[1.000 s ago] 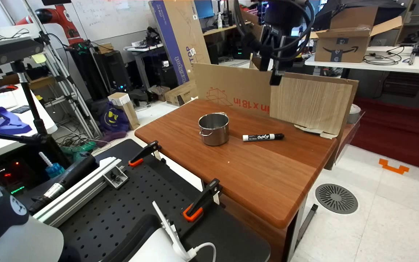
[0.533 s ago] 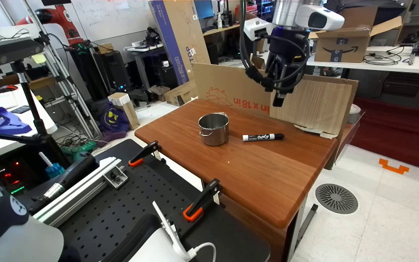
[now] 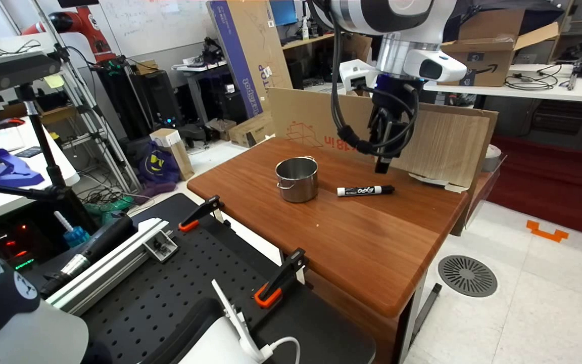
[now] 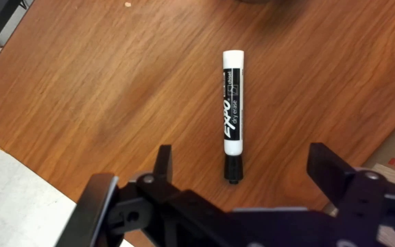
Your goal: Pick up the marker and put it in the bowl
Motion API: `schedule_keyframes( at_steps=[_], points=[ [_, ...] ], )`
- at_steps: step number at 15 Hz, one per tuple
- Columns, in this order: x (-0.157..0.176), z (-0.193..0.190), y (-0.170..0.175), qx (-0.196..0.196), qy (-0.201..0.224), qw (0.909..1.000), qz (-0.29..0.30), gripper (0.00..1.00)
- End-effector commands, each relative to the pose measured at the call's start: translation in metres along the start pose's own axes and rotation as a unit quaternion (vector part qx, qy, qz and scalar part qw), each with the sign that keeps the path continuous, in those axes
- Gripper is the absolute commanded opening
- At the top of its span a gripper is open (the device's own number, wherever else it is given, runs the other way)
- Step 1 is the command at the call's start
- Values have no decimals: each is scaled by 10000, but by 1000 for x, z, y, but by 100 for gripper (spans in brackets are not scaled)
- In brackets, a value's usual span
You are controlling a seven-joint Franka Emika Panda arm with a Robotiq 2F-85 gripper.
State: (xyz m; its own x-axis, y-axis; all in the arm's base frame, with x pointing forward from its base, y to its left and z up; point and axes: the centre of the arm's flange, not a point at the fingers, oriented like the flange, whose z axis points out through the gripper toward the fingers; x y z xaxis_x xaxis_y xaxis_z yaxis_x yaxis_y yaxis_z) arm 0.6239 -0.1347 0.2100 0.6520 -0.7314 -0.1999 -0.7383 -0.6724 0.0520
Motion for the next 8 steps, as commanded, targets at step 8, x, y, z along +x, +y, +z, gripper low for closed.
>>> schedule_keyframes(
  at_steps=[8],
  points=[
    [39,46,-21,-368,91,9988,325,100]
  ],
)
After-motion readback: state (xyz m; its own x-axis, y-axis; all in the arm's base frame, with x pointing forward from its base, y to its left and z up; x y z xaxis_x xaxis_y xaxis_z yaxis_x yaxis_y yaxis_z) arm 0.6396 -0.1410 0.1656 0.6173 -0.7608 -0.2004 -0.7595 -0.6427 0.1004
